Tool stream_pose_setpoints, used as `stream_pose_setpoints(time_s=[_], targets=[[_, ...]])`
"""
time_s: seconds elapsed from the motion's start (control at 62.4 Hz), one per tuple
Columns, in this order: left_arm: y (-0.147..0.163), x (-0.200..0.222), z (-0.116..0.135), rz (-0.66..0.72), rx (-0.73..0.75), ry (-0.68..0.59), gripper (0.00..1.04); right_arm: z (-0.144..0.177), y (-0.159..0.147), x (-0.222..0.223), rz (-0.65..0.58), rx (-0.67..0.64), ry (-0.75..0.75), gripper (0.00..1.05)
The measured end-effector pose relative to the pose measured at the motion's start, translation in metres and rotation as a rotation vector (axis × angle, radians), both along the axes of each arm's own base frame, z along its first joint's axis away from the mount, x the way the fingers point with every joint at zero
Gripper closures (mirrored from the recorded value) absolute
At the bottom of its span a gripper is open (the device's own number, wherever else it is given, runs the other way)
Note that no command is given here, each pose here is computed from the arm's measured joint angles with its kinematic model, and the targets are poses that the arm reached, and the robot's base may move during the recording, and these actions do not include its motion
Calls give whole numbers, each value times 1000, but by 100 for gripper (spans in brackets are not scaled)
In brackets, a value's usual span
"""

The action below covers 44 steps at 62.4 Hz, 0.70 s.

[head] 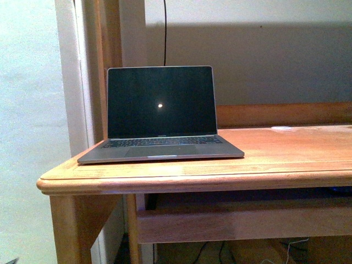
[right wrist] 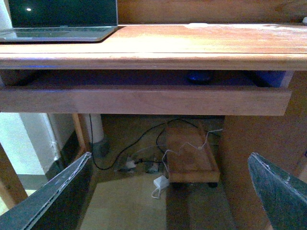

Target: Place mouse

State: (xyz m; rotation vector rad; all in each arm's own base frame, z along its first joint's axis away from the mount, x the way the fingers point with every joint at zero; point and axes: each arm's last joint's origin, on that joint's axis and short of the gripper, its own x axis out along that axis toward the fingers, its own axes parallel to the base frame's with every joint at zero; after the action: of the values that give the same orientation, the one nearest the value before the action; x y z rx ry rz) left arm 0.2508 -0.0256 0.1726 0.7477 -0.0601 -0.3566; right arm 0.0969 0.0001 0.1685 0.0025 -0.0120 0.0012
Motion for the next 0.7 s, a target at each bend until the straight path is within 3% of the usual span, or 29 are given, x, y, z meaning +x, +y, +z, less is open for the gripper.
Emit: stream_pose_setpoints(time_s=[0.096, 0.224, 0.705], targets=[[-22, 27, -9, -137, 213, -100, 8, 0, 0, 0, 0, 0, 0, 7], [-48, 43, -22, -244, 326, -105, 8, 0, 0, 0, 0, 0, 0, 7], [-98, 96, -48, -374, 435, -196, 8, 0, 0, 0, 0, 0, 0, 7]])
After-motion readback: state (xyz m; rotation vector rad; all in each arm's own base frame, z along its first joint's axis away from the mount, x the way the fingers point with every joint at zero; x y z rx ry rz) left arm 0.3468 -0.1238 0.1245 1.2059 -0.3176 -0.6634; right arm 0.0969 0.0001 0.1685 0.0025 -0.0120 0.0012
